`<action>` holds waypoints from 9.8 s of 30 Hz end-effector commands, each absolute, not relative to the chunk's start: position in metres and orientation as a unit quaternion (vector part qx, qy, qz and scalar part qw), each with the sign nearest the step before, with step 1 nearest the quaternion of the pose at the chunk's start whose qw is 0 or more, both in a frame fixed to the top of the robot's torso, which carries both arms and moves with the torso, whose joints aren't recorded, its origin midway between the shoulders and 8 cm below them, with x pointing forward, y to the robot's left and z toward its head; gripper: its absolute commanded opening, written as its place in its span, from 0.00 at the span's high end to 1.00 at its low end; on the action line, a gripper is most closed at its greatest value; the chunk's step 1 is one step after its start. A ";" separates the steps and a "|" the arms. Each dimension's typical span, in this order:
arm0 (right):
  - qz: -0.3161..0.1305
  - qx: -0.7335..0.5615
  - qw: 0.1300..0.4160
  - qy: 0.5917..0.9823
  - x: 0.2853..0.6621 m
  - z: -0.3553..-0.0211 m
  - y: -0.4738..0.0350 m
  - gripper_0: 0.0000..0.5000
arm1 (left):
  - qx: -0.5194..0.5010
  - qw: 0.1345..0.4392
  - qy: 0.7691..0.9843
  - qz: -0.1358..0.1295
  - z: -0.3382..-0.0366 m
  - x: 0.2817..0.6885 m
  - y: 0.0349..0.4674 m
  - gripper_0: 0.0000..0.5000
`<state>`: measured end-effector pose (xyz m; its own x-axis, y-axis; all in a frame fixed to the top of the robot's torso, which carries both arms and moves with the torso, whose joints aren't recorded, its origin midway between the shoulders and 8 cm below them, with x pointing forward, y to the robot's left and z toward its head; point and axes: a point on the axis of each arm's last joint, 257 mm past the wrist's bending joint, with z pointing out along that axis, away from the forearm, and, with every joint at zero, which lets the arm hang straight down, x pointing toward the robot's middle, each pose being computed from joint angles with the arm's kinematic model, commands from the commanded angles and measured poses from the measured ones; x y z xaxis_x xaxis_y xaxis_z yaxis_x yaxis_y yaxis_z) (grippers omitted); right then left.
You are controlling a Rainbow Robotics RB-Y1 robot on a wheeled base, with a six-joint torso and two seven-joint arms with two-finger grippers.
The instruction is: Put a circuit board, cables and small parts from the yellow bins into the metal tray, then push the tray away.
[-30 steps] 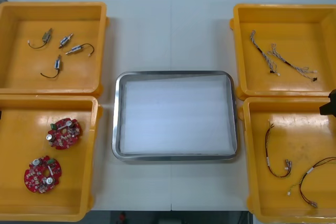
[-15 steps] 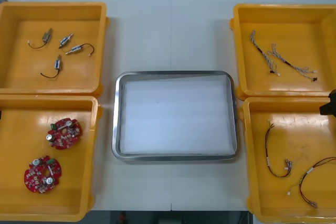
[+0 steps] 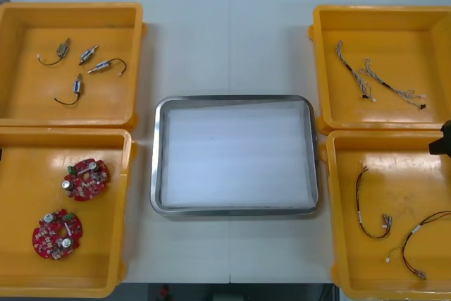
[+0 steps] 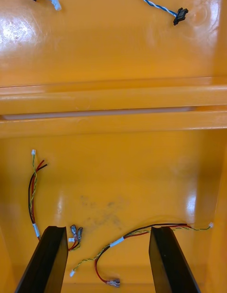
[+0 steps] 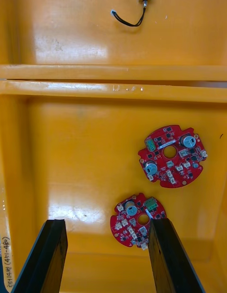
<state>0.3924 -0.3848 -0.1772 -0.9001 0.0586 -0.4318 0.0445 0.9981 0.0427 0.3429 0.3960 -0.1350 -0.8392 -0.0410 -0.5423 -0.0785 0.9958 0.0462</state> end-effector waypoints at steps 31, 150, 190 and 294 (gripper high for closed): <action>0.015 0.035 0.231 0.972 0.392 -0.172 -0.389 0.00 | 0.004 0.283 0.957 0.064 -0.125 0.338 0.405 0.00; 0.083 0.520 0.155 0.836 0.299 -0.371 -0.371 1.00 | 0.281 0.175 0.943 0.045 -0.316 0.309 0.376 0.00; -0.072 0.137 0.252 0.955 0.296 -0.191 -0.398 1.00 | 0.301 0.186 0.933 0.064 -0.326 0.319 0.379 0.09; -0.040 -0.301 0.237 0.923 0.310 -0.132 -0.306 1.00 | 0.109 0.272 0.956 -0.022 -0.138 0.346 0.275 1.00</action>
<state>0.3070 -0.3016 -0.1462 -0.7405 -0.5297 -0.4136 -0.5161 0.8424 -0.1548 0.3430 0.2821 -0.1508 -0.8213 0.2711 -0.5020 0.2960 0.9547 0.0313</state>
